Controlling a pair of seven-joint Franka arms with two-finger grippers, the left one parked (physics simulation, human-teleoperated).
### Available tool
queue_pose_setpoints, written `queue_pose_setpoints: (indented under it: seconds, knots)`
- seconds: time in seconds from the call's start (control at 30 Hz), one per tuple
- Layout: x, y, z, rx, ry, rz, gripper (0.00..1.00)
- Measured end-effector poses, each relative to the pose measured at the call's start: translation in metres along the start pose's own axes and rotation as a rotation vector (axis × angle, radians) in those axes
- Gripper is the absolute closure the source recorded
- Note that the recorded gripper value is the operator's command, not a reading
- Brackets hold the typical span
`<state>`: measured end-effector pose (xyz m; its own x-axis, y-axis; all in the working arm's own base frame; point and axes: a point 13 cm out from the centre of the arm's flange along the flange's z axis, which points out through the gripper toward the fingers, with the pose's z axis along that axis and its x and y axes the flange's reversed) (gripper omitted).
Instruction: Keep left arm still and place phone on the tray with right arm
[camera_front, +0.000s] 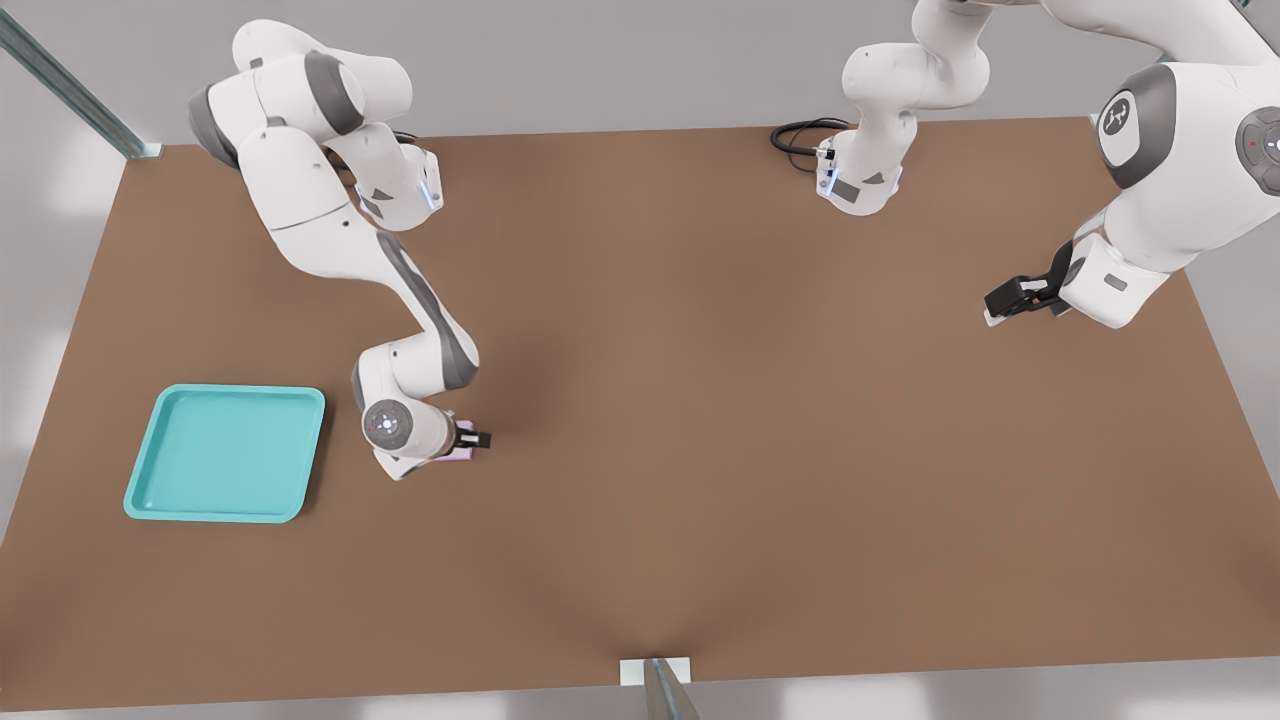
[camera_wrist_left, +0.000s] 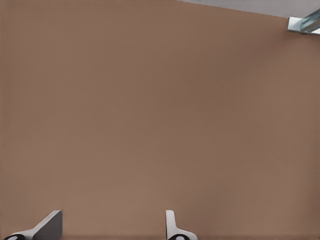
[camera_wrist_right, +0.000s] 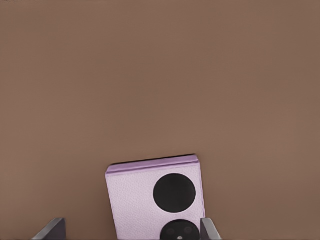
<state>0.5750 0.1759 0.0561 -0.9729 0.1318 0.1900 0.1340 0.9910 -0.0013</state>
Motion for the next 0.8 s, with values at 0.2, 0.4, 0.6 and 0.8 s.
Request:
queue_pose_setpoints:
  seconds: [0.2, 0.4, 0.6, 0.8]
  knots:
    - [-0.005, 0.003, 0.004, -0.015, -0.028, 0.034, 0.00]
    - [-0.013, -0.009, 0.005, -0.024, -0.038, 0.065, 0.00]
    - [-0.007, -0.005, 0.009, -0.026, -0.030, 0.035, 0.00]
    - [-0.004, -0.005, 0.016, -0.022, -0.019, 0.001, 0.00]
